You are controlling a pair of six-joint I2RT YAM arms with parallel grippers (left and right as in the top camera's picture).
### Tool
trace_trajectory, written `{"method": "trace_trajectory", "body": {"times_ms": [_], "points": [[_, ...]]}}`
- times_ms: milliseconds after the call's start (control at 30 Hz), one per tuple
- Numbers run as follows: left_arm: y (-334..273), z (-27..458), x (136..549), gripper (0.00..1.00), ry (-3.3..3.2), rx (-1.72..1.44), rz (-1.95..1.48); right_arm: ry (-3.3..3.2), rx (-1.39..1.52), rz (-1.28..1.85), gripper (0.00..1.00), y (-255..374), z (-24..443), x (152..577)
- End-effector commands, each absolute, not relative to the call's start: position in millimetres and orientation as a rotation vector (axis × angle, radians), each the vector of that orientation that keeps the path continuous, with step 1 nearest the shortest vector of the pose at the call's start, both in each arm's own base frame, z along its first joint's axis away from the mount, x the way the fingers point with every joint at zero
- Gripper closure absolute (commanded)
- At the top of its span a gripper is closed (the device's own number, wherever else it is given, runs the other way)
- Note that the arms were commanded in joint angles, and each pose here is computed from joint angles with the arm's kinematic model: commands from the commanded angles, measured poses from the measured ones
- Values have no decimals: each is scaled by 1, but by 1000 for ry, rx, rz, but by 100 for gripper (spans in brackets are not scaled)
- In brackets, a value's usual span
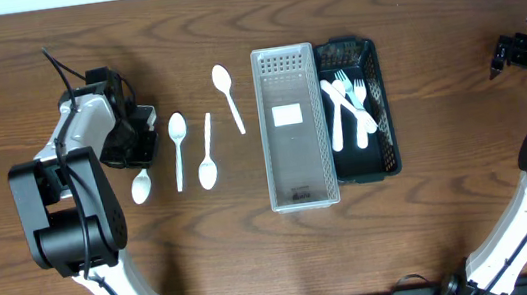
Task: Pack container
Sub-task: 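Lower the left gripper and grasp the leftmost white spoon, then carry the white spoon right and drop it into the grey basket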
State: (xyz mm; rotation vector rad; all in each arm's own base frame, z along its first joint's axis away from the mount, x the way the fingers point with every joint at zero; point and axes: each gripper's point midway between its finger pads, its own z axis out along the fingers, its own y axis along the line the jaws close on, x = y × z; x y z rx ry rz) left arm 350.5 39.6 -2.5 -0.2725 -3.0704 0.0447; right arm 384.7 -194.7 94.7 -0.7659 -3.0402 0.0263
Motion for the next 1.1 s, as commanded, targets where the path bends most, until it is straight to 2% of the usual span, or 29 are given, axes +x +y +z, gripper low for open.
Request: {"method": "trace_trajectory", "body": {"times_ms": [0,300,600,767,1067], "points": [[39,-9,345,94,-3043,-264,40,-3051,-743,29,1,-194,97,385],[42,12,364,94,-3107,-228,15,-3051,-743,29,1,-194,97,385],[30,114,405,94,-3274,-271,-30,-3051,-743,29,1,-194,97,385],[-9,171,408,95,-3398,-152,11,-3051,-743,29,1,-194,97,385],[-139,234,367,94,-3480,-156,411,-3051,-742,29,1,-194,97,385]]}}
